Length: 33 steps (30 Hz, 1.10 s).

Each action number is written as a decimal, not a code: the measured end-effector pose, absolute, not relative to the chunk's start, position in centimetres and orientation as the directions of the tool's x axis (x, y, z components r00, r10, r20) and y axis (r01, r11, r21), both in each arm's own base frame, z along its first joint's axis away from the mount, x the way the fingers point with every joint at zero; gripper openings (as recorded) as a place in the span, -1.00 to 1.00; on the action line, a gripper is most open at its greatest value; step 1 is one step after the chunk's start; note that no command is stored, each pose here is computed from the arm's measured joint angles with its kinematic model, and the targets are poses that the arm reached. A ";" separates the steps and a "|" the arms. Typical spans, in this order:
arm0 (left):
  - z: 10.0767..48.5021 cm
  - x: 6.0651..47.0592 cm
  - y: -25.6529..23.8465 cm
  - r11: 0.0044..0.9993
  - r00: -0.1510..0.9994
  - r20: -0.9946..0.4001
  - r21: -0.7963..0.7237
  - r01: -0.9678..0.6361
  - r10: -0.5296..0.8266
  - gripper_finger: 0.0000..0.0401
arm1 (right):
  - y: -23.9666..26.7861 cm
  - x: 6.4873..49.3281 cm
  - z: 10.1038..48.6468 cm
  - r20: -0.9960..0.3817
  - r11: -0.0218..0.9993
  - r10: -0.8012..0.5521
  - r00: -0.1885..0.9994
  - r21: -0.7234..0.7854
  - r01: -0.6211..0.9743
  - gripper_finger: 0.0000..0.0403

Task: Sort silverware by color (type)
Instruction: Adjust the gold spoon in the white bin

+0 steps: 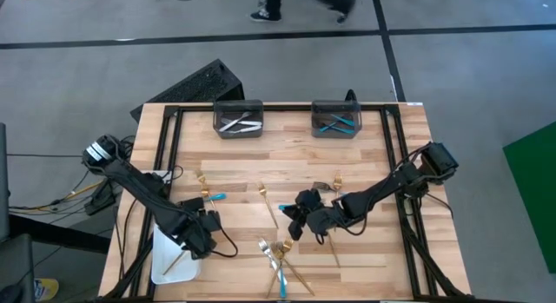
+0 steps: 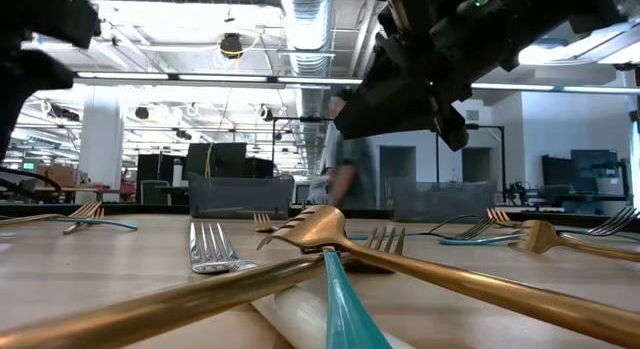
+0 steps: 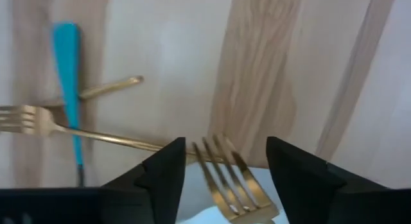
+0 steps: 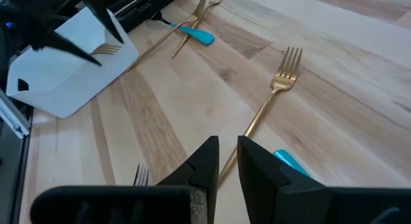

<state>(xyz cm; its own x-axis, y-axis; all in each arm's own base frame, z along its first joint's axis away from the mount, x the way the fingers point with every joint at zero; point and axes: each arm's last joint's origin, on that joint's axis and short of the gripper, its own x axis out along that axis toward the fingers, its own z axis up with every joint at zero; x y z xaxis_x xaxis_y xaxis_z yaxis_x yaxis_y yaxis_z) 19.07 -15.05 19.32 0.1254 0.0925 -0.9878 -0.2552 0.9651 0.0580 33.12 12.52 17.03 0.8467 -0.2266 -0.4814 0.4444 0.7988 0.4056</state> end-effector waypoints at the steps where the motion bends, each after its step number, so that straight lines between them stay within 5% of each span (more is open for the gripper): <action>1: 19.0 19.2 -15.1 0.965 0.104 -0.991 0.057 -0.256 0.086 0.05 | 12.5 33.1 17.0 -0.481 0.800 -0.227 0.846 0.403 0.444 -0.59; 10: 17.3 19.3 -15.1 0.956 -0.018 -0.988 0.151 -0.253 0.151 -0.05 | 12.4 33.2 17.0 -0.481 0.800 -0.229 0.846 0.402 0.445 -0.59; 23: 20.5 19.8 -16.3 0.970 -0.012 -0.989 0.148 -0.195 0.148 -0.95 | 12.4 33.2 17.1 -0.479 0.799 -0.228 0.848 0.405 0.444 -0.59; 33: 22.0 17.4 -16.8 0.902 -0.102 -0.949 0.315 -0.295 0.298 -0.98 | 12.4 33.2 17.1 -0.479 0.800 -0.228 0.848 0.404 0.443 -0.59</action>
